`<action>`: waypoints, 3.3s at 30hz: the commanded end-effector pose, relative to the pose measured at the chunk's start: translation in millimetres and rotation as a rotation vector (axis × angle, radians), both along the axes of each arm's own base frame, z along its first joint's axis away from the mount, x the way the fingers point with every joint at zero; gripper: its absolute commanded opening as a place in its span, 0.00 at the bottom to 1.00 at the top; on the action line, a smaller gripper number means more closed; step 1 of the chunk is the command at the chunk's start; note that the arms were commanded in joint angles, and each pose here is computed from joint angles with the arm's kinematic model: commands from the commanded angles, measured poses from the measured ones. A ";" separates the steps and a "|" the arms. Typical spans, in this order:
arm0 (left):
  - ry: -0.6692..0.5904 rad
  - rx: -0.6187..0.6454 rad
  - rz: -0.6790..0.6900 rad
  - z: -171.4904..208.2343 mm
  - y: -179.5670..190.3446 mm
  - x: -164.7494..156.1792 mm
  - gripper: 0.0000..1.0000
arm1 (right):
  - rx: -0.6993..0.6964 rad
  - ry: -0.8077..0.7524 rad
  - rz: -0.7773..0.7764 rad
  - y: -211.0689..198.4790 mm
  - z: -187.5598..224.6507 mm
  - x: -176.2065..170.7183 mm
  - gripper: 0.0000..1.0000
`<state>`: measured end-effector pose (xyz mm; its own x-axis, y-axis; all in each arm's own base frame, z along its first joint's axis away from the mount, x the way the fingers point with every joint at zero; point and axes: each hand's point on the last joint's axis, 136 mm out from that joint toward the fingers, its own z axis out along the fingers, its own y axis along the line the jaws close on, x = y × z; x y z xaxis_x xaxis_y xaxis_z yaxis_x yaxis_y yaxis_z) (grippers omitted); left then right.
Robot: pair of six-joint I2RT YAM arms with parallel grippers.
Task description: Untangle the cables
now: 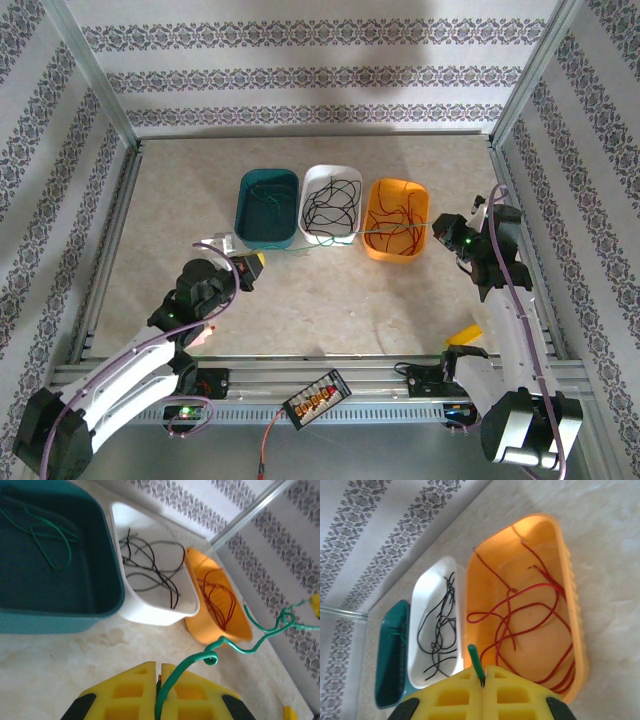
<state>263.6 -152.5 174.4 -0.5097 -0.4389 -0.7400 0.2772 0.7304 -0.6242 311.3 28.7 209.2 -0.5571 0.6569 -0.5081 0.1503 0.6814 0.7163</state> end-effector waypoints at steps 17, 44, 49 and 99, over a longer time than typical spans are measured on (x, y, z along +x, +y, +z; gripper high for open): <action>0.116 -0.152 0.360 7.3 78.1 19.0 0.00 | -0.066 -0.181 0.041 7.9 70.8 25.0 0.04; 0.575 -0.201 0.613 -40.5 48.3 172.0 0.50 | -0.164 -0.160 0.227 53.8 65.3 10.1 0.06; 0.534 -0.167 0.581 -16.8 38.1 171.1 0.80 | -0.164 -0.158 0.270 63.2 64.7 7.3 0.06; 0.105 -0.232 -0.211 45.8 -85.2 50.9 0.83 | 0.062 -0.025 0.446 125.1 39.7 20.5 0.06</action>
<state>315.2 -239.6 208.4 -0.7092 -0.4787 -0.5175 0.2683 0.4954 -0.8262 330.7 149.4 232.7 -0.7898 0.3818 -0.4800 -0.1259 0.6651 0.7361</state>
